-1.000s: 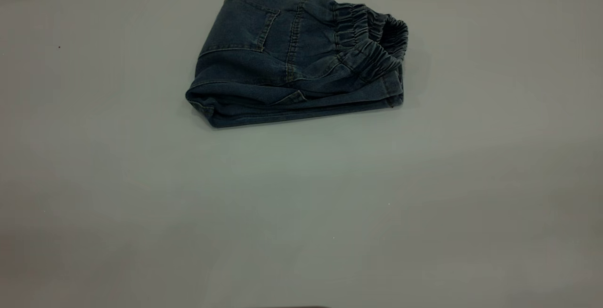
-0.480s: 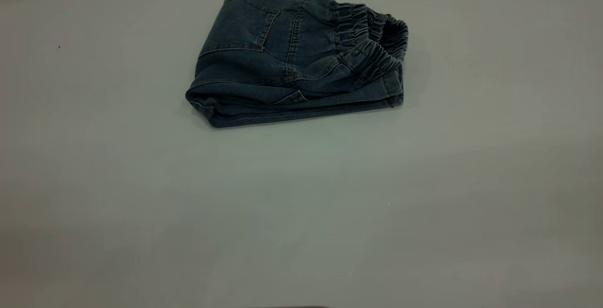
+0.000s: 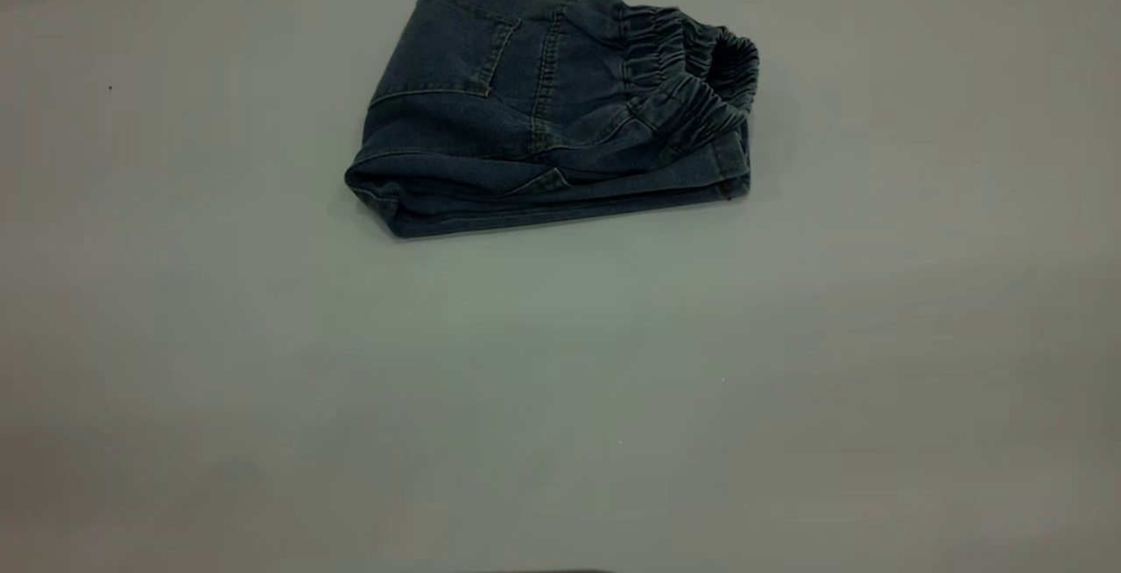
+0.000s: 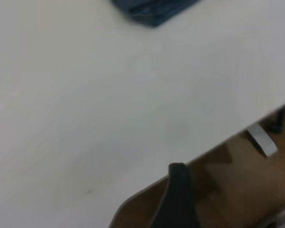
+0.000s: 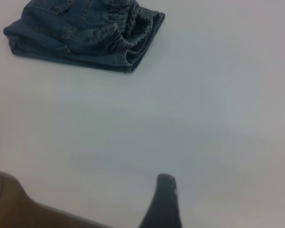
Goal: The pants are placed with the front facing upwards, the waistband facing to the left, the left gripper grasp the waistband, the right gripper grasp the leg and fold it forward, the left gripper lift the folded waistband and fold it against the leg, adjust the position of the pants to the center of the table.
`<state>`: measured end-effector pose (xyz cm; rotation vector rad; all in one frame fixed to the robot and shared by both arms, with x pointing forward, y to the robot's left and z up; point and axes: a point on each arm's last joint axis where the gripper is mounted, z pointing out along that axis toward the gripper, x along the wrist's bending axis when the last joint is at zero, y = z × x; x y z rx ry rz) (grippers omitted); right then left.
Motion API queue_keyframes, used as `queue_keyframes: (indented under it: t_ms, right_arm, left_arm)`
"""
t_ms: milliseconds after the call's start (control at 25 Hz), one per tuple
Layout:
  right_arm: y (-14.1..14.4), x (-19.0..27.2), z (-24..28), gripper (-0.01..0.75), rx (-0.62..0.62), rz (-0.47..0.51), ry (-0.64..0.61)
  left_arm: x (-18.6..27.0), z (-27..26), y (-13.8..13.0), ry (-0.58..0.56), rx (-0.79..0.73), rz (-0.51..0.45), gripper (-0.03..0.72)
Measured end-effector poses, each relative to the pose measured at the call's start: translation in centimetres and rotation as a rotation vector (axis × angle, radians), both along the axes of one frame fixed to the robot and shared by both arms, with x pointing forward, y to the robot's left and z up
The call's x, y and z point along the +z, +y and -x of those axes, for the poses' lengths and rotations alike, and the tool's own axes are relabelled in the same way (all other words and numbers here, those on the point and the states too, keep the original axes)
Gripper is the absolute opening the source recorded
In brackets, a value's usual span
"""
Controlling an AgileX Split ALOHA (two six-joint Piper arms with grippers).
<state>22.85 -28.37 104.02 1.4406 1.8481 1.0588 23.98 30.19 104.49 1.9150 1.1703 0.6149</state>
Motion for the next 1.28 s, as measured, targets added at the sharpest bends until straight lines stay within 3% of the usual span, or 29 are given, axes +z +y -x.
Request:
queue_keyframes:
  t_ms: [280, 440, 1280]
  right_arm:
    - [0.0, 0.0, 0.0, 0.561, -0.004, 0.000, 0.000]
    - [0.1, 0.0, -0.1, 0.561, -0.045, 0.000, 0.000]
    - [0.3, 0.0, -0.2, 0.561, -0.136, -0.016, 0.000]
  left_arm:
    - [0.0, 0.1, 0.0, -0.005, 0.375, 0.001, 0.552]
    - [0.0, 0.7, 0.0, -0.040, 0.485, 0.010, 0.552]
    - [0.0, 1.1, 0.1, -0.067, 0.439, 0.018, 0.552]
